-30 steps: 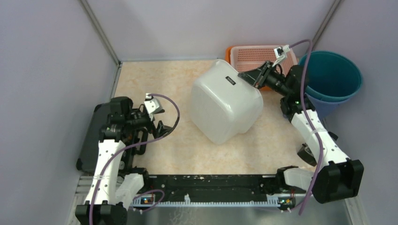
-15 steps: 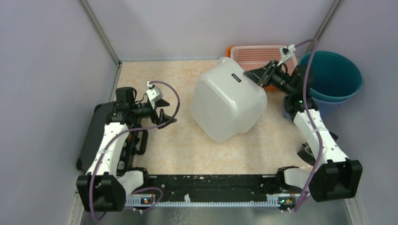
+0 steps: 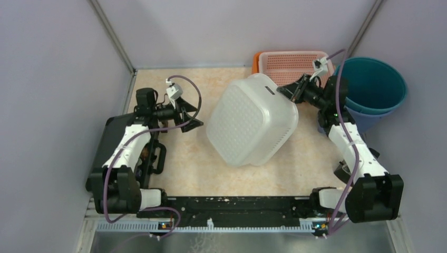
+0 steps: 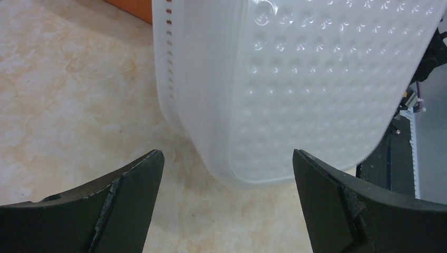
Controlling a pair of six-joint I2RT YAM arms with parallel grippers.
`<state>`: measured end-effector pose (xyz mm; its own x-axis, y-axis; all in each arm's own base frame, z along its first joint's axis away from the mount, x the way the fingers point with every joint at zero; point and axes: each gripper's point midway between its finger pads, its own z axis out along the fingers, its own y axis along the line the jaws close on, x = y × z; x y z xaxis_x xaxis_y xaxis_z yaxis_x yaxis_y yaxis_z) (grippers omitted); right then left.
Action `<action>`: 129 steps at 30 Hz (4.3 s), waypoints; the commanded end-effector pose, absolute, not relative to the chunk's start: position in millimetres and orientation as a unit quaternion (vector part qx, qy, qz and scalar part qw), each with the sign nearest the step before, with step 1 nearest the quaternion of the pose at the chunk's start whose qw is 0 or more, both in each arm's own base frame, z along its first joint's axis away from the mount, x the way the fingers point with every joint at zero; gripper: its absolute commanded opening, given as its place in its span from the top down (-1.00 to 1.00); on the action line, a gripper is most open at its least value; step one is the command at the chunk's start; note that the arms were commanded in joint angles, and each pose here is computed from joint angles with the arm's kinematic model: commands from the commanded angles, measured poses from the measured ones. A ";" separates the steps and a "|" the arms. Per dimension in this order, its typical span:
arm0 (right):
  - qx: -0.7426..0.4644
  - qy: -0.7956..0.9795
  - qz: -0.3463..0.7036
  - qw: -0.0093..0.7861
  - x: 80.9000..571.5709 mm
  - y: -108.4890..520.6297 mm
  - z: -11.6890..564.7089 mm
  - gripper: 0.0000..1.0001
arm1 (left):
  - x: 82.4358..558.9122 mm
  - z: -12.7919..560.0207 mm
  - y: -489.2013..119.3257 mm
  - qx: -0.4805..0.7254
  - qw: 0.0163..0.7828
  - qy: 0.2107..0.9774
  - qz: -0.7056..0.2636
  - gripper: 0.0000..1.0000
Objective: Turn the large container upside down
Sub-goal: Turn the container upside down at the center of the board.
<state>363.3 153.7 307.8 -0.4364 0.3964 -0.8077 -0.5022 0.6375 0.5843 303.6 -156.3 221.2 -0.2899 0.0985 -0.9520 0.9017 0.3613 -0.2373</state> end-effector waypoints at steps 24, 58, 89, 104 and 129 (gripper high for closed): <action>-0.002 0.766 0.444 0.465 358.9 151.0 238.7 1.00 | 294.5 202.4 -164.0 0.354 0.419 0.706 -0.447 -0.98; 0.007 0.773 0.415 0.479 368.9 142.9 218.0 1.00 | 292.0 139.7 -147.1 0.286 0.280 0.810 -0.429 -0.96; 0.007 0.782 0.409 0.471 379.3 142.5 191.6 1.00 | 305.8 157.2 -178.8 0.280 0.281 0.790 -0.469 -0.92; -0.012 0.785 0.429 0.446 367.7 150.4 176.3 1.00 | 306.3 146.5 -175.9 0.312 0.313 0.800 -0.406 -0.77; -0.010 0.784 0.476 0.398 350.8 162.6 144.4 0.92 | 303.8 132.5 -176.8 0.371 0.353 0.797 -0.319 -0.77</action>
